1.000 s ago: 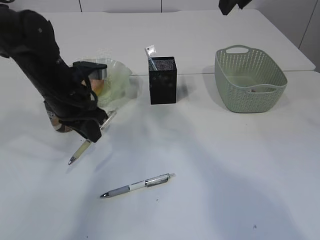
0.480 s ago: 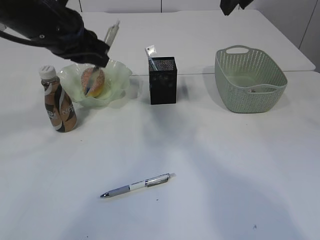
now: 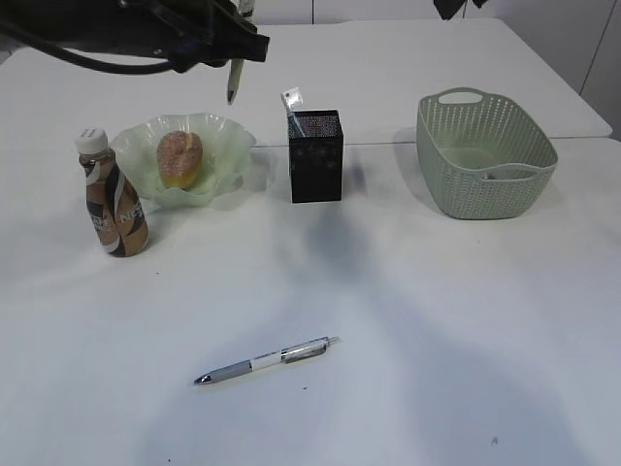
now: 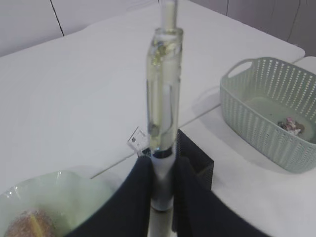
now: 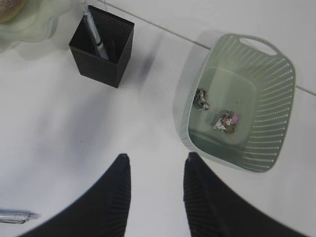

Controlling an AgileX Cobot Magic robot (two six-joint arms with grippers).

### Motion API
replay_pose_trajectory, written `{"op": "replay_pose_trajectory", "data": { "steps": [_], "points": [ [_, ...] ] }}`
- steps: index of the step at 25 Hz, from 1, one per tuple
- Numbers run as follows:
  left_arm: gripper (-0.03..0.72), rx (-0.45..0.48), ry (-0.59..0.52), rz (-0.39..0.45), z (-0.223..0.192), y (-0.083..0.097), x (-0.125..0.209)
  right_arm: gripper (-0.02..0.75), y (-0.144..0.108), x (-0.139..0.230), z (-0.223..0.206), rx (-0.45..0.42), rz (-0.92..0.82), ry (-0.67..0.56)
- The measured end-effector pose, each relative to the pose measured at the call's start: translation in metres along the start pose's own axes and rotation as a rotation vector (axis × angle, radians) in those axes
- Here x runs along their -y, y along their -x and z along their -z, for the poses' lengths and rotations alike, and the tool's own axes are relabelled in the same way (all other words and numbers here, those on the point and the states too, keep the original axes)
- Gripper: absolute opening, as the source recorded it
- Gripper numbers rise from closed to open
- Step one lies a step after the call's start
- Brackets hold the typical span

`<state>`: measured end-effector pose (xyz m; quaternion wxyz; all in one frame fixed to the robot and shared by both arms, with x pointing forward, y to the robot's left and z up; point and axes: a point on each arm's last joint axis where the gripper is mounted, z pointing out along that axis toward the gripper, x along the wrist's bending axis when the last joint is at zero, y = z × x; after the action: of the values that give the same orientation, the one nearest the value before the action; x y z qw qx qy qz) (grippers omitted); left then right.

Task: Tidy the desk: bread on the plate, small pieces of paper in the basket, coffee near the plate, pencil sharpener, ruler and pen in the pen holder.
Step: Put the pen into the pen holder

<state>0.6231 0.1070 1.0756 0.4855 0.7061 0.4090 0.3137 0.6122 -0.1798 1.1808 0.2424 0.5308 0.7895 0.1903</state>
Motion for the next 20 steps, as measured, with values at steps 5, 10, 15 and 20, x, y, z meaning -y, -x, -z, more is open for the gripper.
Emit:
{"op": "replay_pose_trajectory", "data": {
  "steps": [5, 10, 15, 20],
  "points": [
    [0.064, -0.042, 0.118, 0.008, -0.028, 0.008, 0.015, 0.3, 0.002, 0.0, 0.0, 0.026, 0.009, -0.001],
    [0.065, -0.076, 0.259, 0.052, -0.049, 0.018, 0.029, 0.3, 0.003, 0.0, 0.0, 0.038, 0.01, -0.001],
    [0.065, -0.1, 0.379, 0.131, -0.067, 0.019, 0.048, 0.3, 0.006, 0.0, 0.0, 0.069, 0.021, -0.005],
    [0.065, -0.062, 0.423, 0.178, -0.083, 0.023, 0.058, 0.3, 0.006, 0.0, 0.0, 0.071, 0.021, -0.001]
  ]
}}
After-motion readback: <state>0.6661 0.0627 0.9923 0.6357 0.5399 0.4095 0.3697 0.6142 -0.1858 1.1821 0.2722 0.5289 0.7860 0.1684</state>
